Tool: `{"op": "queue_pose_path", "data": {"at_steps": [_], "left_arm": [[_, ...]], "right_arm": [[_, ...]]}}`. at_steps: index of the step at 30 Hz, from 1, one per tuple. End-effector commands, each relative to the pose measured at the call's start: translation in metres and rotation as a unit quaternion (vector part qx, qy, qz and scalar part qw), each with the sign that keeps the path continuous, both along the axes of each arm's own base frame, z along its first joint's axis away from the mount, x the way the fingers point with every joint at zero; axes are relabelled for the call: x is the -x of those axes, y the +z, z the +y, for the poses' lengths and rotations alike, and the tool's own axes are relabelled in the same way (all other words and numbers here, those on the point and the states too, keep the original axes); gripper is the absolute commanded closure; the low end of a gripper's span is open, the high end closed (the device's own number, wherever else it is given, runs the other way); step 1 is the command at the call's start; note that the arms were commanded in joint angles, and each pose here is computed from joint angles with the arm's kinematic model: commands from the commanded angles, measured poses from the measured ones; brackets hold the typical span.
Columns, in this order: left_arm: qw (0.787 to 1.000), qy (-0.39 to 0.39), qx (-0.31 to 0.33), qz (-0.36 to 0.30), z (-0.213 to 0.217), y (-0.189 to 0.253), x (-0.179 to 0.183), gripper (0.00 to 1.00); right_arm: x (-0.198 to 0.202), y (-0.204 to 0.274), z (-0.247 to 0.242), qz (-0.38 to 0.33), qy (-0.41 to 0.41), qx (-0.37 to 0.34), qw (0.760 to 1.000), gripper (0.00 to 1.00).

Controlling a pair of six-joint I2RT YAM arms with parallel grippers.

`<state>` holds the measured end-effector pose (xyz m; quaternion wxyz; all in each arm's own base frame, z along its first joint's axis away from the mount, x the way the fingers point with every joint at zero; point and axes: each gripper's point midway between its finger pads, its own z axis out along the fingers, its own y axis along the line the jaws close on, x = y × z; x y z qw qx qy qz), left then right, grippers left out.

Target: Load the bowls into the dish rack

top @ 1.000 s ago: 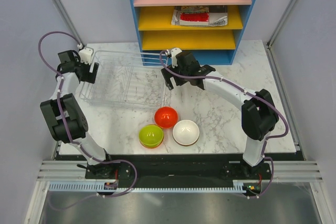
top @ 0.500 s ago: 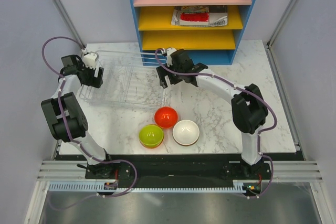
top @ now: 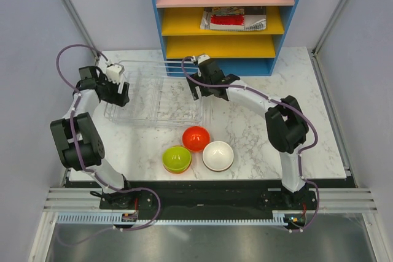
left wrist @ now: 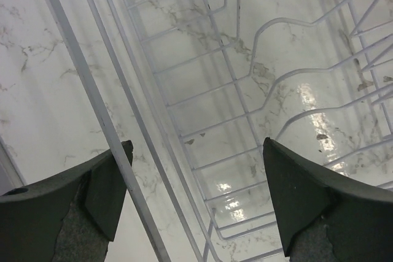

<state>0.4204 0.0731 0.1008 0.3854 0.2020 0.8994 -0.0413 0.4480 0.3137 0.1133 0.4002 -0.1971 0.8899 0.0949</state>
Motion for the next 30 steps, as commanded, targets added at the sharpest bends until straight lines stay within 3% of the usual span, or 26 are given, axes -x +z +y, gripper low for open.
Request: {"op": "queue_pose_path", "data": {"at_steps": [1, 30], "left_arm": [[0.998, -0.058, 0.038, -0.013, -0.04, 0.019, 0.007, 0.08], [0.971, -0.231, 0.057, 0.035, -0.228, 0.017, 0.025, 0.08]], "right_arm": [[-0.018, 0.025, -0.027, -0.041, -0.046, 0.002, 0.998, 0.02], [-0.027, 0.032, -0.222, -0.048, -0.2, 0.041, 0.978, 0.02]]}}
